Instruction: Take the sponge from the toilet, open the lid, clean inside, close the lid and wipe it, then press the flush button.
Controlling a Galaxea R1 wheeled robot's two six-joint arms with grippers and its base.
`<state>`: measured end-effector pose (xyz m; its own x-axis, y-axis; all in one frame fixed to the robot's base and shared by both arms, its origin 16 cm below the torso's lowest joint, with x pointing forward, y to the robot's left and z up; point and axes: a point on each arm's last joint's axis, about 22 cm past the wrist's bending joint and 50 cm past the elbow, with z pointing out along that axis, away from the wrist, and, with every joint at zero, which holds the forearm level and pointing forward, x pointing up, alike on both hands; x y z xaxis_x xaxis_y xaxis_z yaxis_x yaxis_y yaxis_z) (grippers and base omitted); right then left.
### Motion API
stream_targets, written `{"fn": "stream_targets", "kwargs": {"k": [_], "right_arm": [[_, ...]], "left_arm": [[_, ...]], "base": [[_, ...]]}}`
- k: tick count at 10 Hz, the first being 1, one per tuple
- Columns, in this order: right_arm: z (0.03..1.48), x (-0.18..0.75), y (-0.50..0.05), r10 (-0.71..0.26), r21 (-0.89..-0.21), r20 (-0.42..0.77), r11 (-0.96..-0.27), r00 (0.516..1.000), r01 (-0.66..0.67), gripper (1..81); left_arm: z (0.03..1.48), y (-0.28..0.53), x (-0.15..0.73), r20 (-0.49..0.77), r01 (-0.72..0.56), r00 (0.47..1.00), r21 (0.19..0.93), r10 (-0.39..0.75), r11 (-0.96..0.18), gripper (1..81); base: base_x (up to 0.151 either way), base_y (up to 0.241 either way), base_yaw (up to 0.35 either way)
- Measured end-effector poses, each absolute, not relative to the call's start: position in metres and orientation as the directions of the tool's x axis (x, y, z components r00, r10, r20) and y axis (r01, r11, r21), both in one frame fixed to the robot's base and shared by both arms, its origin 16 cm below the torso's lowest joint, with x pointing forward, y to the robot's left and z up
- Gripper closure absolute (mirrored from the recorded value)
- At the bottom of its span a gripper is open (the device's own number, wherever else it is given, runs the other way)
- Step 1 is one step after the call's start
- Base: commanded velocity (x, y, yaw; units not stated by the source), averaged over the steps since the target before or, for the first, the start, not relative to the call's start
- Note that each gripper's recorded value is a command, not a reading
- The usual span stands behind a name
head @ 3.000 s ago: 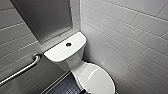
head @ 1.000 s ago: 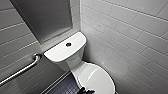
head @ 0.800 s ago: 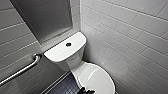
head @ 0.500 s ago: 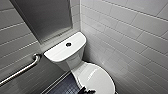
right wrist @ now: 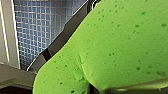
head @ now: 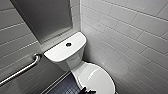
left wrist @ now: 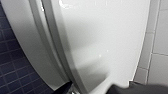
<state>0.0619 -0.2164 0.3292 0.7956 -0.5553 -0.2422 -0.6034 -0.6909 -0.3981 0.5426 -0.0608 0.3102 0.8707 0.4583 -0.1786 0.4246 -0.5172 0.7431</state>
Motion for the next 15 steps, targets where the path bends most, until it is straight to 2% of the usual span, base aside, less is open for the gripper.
{"fn": "stream_targets", "kwargs": {"k": [3,10,15], "right_arm": [[0.329,0.062,-0.218,-0.555,-0.397,-0.241,-0.693,0.796,-0.603,81.1],[0.329,0.061,-0.219,-0.555,-0.394,-0.24,-0.694,0.797,-0.602,81.1],[0.327,0.061,-0.22,-0.555,-0.391,-0.238,-0.696,0.797,-0.602,81.1]], "left_arm": [[0.309,-0.088,0.53,-0.198,0.433,0.873,0.735,0.445,-0.522,1.0],[0.309,-0.084,0.533,-0.18,0.408,0.887,0.738,0.425,-0.538,1.0],[0.311,-0.073,0.542,-0.213,0.447,0.869,0.728,0.447,-0.52,1.0]], "base": [[0.0,0.0,0.0],[0.0,0.0,0.0],[0.0,0.0,0.0]]}}
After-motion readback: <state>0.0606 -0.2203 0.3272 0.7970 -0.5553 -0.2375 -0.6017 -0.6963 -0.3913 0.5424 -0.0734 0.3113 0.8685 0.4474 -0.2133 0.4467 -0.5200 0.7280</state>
